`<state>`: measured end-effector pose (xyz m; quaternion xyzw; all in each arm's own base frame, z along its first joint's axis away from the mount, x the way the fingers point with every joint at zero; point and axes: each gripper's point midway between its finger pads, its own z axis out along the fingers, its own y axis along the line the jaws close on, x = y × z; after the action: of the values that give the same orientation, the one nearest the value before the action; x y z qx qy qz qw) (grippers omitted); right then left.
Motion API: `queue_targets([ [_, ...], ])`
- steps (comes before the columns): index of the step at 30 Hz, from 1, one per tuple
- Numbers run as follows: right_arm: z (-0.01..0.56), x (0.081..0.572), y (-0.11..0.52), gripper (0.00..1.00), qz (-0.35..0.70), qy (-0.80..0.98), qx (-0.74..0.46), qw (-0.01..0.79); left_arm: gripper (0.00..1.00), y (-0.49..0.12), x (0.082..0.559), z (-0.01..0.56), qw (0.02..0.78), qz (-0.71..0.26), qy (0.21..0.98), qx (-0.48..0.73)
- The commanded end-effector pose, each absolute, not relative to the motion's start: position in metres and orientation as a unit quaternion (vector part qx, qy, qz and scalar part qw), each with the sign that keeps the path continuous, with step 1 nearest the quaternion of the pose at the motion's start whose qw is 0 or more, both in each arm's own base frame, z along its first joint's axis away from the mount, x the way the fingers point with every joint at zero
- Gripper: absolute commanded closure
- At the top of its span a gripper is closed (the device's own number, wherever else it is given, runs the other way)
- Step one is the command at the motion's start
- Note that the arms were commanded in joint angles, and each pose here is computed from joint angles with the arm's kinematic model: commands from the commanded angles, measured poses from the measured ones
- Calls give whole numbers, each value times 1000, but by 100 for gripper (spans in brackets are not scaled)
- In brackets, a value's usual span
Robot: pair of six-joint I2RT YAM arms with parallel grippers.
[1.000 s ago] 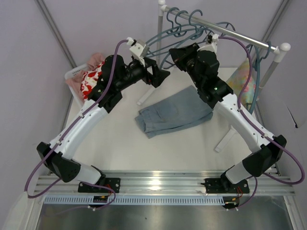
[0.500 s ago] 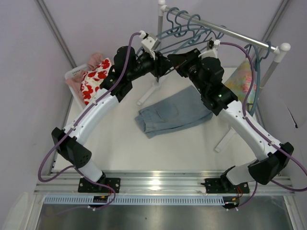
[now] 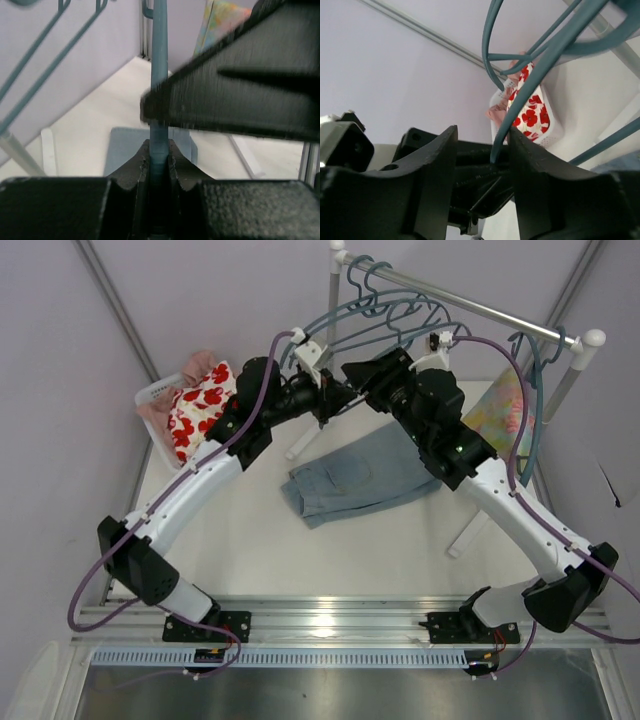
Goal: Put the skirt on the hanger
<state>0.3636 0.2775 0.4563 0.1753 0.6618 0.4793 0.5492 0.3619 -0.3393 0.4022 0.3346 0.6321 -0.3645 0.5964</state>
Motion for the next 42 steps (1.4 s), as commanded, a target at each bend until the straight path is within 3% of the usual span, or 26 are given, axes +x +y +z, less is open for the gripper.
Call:
queue_targets([
  [1, 487, 348, 263, 49, 485, 634, 166, 579, 100, -317, 341, 420, 638, -352, 599, 333],
  [5, 491, 347, 255, 43, 472, 631, 172, 591, 100, -305, 325, 414, 643, -351, 597, 327],
  [12, 480, 350, 243, 43, 442, 640, 187, 600, 100, -287, 302, 412, 650, -364, 595, 301],
  [19, 473, 353, 248, 60, 449, 641, 184, 594, 99, -291, 292, 408, 642, -387, 593, 294],
  [23, 473, 352, 253, 64, 457, 641, 177, 591, 98, -296, 288, 412, 643, -394, 589, 291],
  [28, 473, 352, 255, 60, 460, 641, 173, 590, 98, -300, 287, 419, 645, -403, 584, 284],
  [33, 471, 350, 262, 40, 463, 650, 163, 580, 98, -304, 291, 422, 653, -382, 592, 276],
  [42, 461, 355, 258, 40, 451, 655, 178, 580, 98, -298, 287, 430, 668, -377, 589, 255],
])
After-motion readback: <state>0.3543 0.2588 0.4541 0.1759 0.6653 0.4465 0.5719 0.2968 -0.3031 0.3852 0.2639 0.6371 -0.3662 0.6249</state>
